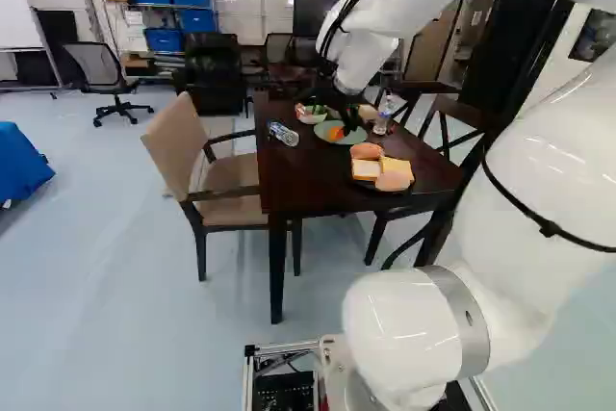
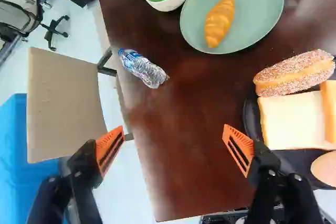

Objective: Move the croissant to the empty plate

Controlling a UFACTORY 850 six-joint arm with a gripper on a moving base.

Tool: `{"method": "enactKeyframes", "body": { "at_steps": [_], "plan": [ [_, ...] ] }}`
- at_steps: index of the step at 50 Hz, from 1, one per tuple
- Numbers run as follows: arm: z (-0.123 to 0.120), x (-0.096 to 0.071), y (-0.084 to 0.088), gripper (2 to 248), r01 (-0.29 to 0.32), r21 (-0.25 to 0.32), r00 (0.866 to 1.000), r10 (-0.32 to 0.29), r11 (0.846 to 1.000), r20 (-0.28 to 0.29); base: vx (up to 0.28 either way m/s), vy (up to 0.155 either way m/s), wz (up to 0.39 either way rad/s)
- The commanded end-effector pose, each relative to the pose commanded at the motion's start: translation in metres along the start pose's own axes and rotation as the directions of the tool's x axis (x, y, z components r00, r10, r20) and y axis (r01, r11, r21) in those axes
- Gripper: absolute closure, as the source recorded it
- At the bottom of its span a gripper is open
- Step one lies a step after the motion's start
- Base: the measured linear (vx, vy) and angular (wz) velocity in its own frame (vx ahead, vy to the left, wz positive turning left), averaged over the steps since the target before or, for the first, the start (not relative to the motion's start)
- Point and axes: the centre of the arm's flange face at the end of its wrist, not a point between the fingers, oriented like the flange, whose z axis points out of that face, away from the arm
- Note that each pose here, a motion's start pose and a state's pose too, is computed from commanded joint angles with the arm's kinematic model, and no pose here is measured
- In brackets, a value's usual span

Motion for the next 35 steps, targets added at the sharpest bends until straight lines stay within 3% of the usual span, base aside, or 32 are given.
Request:
{"method": "enactKeyframes", "body": {
  "at_steps": [35],
  "plan": [
    [0.015, -0.036, 0.031, 3, 0.076, -0.065, 0.988, -0.084, 0.995, -0.129, 0.0, 0.0, 0.0]
  ]
}}
